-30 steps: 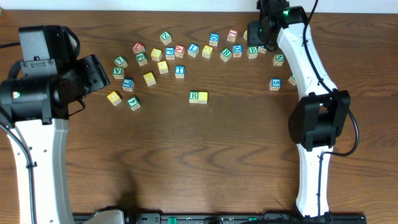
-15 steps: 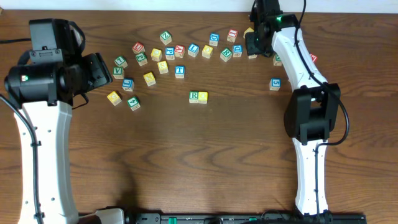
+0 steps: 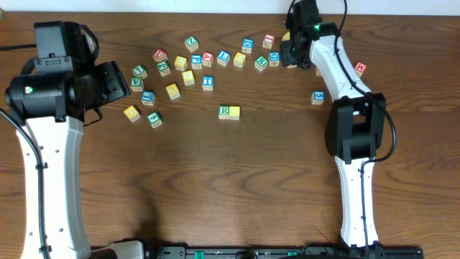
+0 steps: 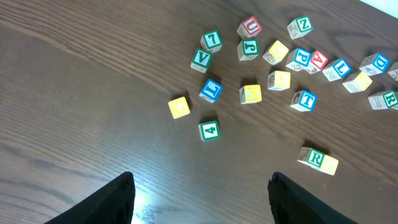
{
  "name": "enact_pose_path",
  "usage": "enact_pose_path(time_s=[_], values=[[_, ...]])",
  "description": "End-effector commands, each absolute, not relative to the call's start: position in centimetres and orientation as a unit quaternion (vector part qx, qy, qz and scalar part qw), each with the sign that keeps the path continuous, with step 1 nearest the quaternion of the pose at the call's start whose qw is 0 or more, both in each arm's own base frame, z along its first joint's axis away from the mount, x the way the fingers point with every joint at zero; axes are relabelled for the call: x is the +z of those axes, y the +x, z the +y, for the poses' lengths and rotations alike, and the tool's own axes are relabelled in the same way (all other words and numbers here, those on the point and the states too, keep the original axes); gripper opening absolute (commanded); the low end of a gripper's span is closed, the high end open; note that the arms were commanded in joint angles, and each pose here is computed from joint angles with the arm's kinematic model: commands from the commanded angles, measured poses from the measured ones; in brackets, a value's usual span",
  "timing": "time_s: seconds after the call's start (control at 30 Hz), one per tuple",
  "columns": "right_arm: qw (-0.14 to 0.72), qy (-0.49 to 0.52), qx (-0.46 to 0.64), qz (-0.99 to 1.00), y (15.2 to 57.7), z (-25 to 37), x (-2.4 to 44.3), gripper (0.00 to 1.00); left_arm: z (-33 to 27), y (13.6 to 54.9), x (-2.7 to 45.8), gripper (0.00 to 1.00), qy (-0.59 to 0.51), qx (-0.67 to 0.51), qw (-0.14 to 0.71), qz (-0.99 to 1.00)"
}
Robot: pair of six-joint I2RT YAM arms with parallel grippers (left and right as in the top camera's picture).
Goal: Spell out ROBOT
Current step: 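Close the right gripper on the green B block and lift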
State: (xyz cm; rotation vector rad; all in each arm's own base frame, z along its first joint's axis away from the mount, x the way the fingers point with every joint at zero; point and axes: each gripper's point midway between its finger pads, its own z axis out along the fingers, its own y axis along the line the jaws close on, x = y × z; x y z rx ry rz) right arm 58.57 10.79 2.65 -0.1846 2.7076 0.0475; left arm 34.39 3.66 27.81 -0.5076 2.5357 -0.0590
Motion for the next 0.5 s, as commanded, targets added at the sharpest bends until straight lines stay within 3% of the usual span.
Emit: enact_pose_path(time_s=[0.0, 0.17, 0.47], values=[[0.209, -0.074, 0.014, 0.975, 58.83, 11.11, 1.22, 0.51, 3.81, 34.37, 27.7, 0.68, -0.186, -0.019, 0.272, 0.944], [0.21, -0.073, 0.014, 0.975, 59.04, 11.02, 0.62, 0.5, 3.81, 34.36, 27.7, 0.68, -0.187, -0.019, 0.272, 0.944], [0.216, -0.072, 0.011, 0.974, 59.33, 10.97, 0.71, 0.38, 3.81, 34.37, 27.7, 0.68, -0.186, -0.019, 0.272, 0.944]])
